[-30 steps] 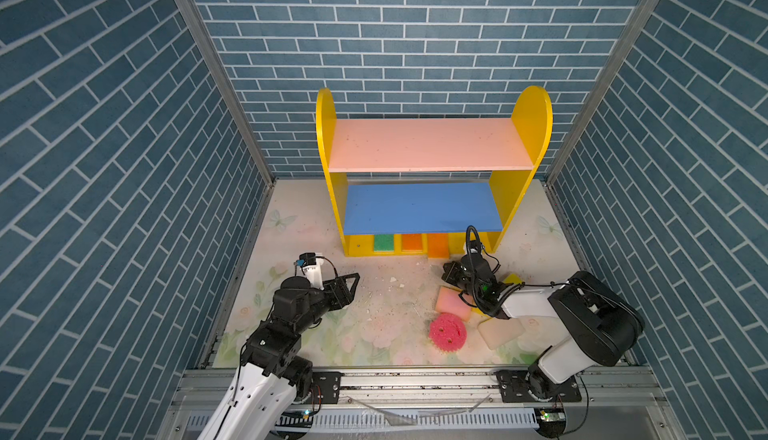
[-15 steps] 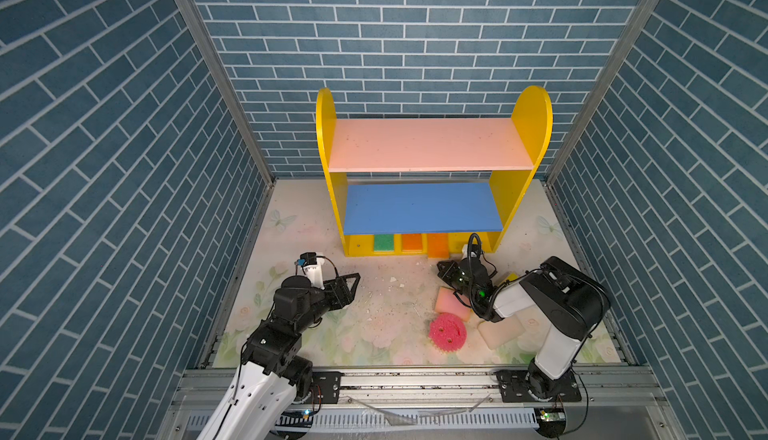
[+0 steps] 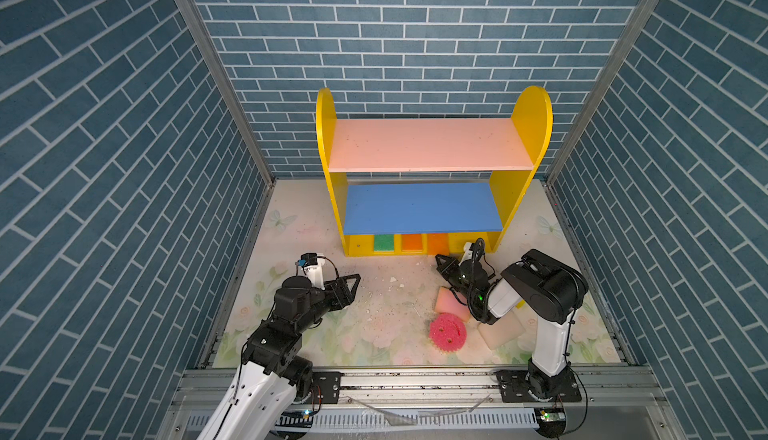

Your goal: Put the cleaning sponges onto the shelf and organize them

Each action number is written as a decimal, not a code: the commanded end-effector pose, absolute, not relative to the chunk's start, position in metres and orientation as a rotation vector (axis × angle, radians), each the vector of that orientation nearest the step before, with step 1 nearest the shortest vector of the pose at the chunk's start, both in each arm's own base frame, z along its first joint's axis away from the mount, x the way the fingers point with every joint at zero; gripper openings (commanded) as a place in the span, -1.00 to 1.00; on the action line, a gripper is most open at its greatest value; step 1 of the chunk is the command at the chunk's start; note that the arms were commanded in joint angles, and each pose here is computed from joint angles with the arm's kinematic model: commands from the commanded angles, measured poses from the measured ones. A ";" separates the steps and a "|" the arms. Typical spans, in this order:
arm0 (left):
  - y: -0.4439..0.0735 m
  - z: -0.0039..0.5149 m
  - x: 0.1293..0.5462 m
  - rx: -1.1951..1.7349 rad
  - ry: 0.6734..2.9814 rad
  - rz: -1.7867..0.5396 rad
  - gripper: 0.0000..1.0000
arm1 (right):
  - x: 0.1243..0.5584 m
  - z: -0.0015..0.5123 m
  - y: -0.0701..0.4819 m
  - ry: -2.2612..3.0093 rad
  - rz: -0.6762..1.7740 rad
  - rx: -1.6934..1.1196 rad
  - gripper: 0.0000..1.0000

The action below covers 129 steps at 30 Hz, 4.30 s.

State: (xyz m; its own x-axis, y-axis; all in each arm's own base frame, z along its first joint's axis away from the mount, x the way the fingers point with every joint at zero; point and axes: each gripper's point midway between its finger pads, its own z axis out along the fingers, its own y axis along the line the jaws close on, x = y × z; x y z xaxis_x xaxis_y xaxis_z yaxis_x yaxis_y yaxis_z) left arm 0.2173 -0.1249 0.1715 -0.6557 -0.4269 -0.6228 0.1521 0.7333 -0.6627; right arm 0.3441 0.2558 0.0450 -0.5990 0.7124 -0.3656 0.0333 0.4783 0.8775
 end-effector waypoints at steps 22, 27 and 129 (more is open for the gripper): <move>-0.123 0.166 0.215 -0.199 2.126 -0.883 0.51 | 0.361 0.015 0.239 2.066 0.934 0.736 -1.00; -0.124 0.166 0.215 -0.199 2.125 -0.883 0.51 | 0.360 0.021 0.238 2.070 0.918 0.714 -1.00; -0.116 0.117 0.217 -0.218 2.204 -0.791 0.55 | 0.287 0.135 0.134 2.466 0.369 0.425 -1.00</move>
State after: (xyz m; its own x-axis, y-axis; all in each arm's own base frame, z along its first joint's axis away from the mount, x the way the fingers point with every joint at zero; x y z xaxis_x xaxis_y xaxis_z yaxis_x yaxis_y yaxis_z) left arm 0.2147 -0.1209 0.1141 -0.7032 -0.3733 -0.6051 0.1099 0.7838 -0.6112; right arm 0.2914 0.1400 0.1167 -0.7765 0.4363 -0.4547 0.2428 0.8730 0.4230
